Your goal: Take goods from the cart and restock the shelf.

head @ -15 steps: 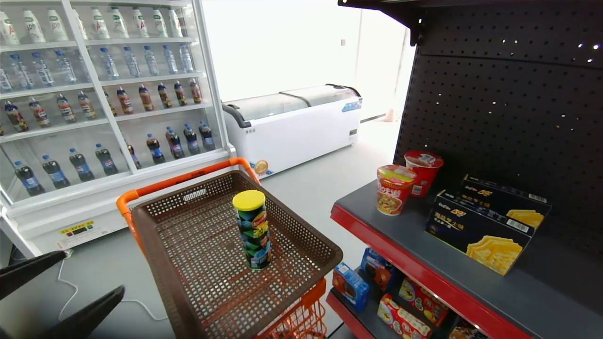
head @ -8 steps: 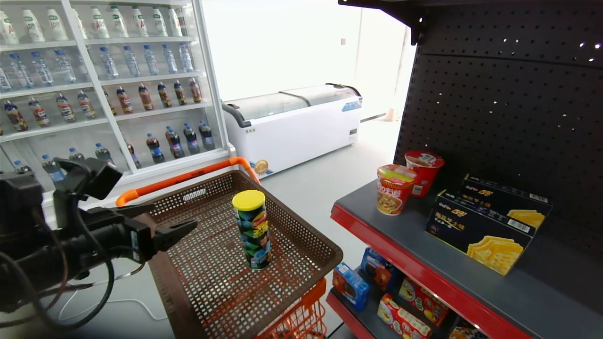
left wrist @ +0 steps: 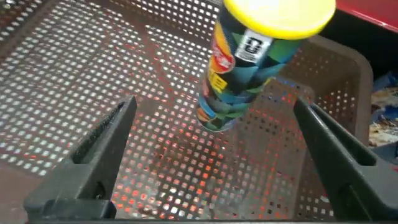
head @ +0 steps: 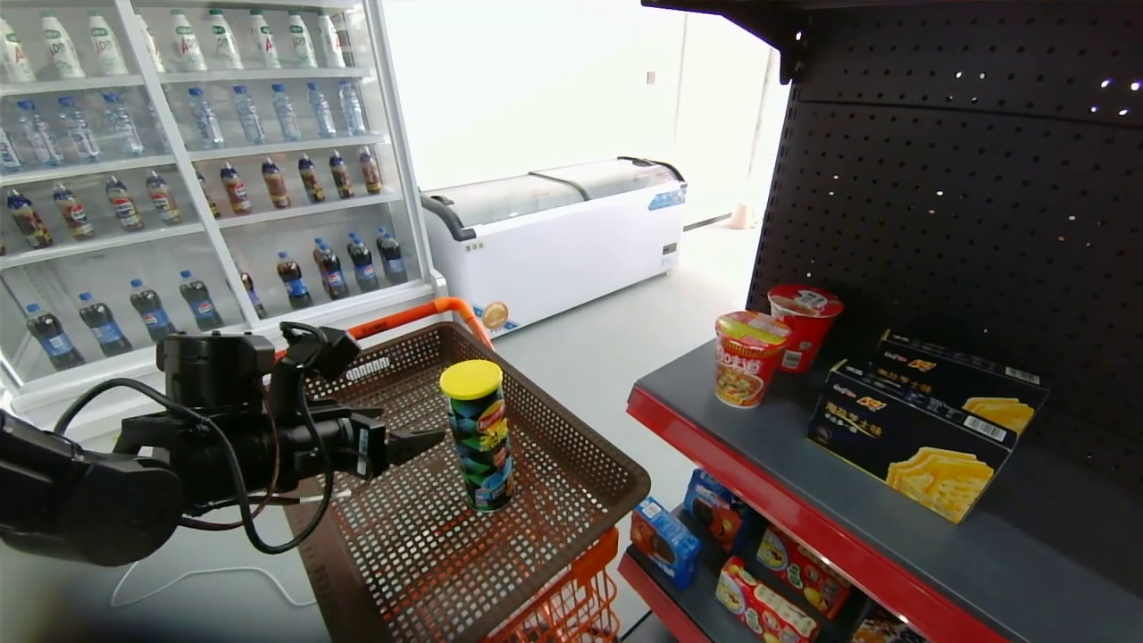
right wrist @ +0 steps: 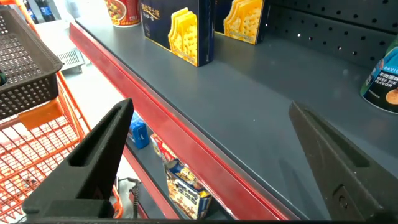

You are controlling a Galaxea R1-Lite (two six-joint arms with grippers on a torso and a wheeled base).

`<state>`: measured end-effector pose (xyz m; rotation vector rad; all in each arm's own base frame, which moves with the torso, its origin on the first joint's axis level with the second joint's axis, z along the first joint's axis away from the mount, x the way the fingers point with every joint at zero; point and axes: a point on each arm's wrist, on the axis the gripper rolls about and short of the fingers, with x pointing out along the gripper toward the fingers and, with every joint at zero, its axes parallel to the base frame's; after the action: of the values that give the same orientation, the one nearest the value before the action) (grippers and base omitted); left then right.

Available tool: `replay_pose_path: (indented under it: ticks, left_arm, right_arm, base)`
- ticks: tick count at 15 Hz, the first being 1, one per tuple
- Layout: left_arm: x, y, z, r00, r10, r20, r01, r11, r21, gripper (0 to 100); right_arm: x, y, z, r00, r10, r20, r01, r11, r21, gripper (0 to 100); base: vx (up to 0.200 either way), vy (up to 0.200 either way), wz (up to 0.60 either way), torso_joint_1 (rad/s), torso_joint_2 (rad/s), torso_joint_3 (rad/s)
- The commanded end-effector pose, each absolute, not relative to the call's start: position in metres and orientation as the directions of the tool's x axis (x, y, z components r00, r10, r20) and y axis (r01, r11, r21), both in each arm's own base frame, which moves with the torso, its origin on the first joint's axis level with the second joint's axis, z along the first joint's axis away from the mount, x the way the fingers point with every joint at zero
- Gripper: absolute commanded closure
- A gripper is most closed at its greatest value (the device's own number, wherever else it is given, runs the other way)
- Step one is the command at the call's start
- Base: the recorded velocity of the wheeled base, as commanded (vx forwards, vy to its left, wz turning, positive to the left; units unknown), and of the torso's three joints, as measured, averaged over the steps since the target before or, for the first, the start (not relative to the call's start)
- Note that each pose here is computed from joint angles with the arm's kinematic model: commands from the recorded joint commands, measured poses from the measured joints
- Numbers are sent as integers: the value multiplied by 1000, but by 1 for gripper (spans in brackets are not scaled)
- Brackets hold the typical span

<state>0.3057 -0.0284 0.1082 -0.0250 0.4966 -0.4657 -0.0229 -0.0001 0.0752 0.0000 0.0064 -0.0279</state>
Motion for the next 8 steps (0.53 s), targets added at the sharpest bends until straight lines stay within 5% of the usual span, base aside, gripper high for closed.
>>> replay_pose_path:
  ticks: [1, 6, 8]
  left_arm:
    - [308, -40, 100, 748, -465, -474, 455, 879, -145, 0]
    - [323, -51, 85, 721, -485, -496, 476, 866, -155, 0]
    - [340, -54, 67, 753, -490, -440, 491, 863, -121, 0]
  right_arm:
    - [-23, 0, 75, 1000, -28, -6, 28, 1000, 0, 0]
    - [-23, 0, 75, 1000, -28, -6, 28, 1000, 0, 0]
    - [-23, 0, 75, 1000, -28, -6, 28, 1000, 0, 0]
  base:
    - [0, 0, 0, 0, 0, 0]
    - [0, 0, 0, 0, 0, 0]
    - [0, 0, 0, 0, 0, 0]
